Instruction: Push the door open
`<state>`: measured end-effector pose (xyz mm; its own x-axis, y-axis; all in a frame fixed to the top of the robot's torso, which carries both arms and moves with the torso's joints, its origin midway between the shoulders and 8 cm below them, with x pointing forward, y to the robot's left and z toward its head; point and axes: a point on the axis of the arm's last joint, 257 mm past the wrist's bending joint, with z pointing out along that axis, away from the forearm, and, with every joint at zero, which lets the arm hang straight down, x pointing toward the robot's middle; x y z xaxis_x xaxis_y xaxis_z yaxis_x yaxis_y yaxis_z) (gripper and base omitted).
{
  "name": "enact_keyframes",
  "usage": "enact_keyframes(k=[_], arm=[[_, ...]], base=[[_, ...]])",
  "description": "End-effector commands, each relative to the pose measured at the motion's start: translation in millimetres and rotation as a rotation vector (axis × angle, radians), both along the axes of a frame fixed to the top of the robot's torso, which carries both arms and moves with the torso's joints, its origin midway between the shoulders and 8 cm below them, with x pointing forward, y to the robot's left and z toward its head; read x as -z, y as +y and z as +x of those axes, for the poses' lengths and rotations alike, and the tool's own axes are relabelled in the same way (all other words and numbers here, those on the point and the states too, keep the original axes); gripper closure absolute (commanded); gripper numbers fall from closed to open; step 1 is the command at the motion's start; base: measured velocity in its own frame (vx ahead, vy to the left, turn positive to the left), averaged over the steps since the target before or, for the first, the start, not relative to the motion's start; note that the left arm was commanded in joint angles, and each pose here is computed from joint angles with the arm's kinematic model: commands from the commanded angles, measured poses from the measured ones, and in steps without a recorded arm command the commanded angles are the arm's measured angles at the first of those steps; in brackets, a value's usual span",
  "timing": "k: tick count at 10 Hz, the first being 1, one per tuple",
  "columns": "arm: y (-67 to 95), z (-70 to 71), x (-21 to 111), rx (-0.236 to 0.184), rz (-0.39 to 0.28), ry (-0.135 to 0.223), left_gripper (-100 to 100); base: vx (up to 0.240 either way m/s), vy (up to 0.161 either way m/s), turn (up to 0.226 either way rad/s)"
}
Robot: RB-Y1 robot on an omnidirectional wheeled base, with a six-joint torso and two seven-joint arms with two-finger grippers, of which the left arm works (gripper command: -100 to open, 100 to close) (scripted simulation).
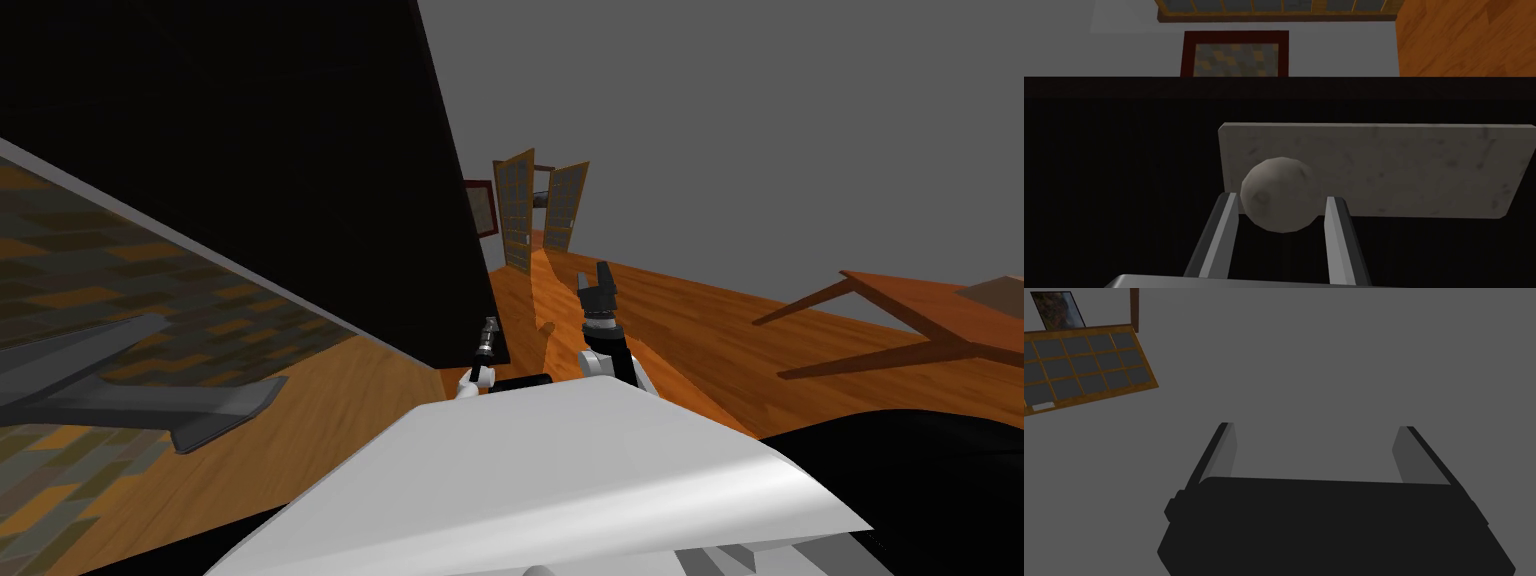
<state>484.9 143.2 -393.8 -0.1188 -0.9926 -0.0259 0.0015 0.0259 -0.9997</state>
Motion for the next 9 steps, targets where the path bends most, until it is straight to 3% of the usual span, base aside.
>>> enact_keyframes(k=[1, 2, 3, 6, 9], arm=[[0.6, 0.2, -0.5, -0.001, -0.001, -0.002, 100], [0.6, 0.2, -0.5, -0.001, -0.001, -0.002, 100], [22.8, 2.5, 0.9, -0.031, 0.018, 0.000, 100], [48.2, 5.7, -0.1, -0.074, 0.029, -0.003, 100], [62.7, 7.4, -1.2, -0.105, 0.028, -0.004, 100]], base=[[0.000, 0.000, 0.000], [0.000, 0.000, 0.000], [0.120, -0.062, 0.037], [0.174, -0.116, 0.068], [0.190, -0.107, 0.050]])
